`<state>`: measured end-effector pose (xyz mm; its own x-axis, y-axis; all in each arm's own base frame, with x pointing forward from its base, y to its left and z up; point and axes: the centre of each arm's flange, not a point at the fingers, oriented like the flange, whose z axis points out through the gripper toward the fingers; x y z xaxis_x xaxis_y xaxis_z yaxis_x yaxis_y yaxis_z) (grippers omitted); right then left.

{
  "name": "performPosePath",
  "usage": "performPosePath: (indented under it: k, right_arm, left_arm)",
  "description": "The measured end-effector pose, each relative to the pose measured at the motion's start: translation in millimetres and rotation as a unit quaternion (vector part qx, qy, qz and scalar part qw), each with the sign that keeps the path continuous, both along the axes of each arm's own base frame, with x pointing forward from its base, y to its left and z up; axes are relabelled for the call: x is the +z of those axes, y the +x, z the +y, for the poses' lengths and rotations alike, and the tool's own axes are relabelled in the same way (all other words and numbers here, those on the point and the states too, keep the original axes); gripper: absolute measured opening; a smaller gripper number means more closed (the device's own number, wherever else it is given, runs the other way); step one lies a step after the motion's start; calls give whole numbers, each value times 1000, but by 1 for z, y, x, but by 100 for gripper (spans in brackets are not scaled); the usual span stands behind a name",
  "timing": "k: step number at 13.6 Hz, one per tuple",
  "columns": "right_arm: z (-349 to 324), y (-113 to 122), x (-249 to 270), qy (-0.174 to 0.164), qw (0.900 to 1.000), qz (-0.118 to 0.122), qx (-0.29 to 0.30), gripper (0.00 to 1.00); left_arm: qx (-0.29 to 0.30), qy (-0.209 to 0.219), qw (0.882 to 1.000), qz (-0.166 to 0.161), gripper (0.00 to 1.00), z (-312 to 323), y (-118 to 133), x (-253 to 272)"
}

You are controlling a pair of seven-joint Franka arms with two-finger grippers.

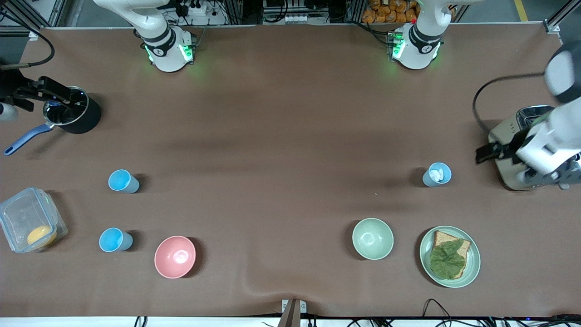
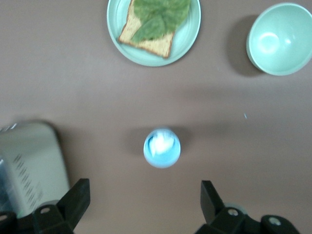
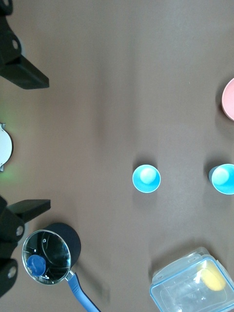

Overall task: Stack blue cups with both arms
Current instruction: 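Grasp the tissue-filled blue cup with the left gripper while the right gripper reaches another cup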

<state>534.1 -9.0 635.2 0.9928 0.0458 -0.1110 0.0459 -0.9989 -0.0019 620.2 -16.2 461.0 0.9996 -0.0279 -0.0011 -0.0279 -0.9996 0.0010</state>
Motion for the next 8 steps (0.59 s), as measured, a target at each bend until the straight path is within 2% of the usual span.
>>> performPosePath:
  k: [3,5,8]
  right_arm:
    - [-8,1,-5,0,1000,6,-7,100]
    - [-10,5,-16,0,1000,16,-10,100]
    - [-25,23,-56,-2,998,50,-26,100]
  left_arm:
    - [1,0,1000,-27,100,2,-12,-84]
    - [3,1,1000,-19,100,4,-23,-120]
    - [2,1,1000,2,100,3,-33,-156]
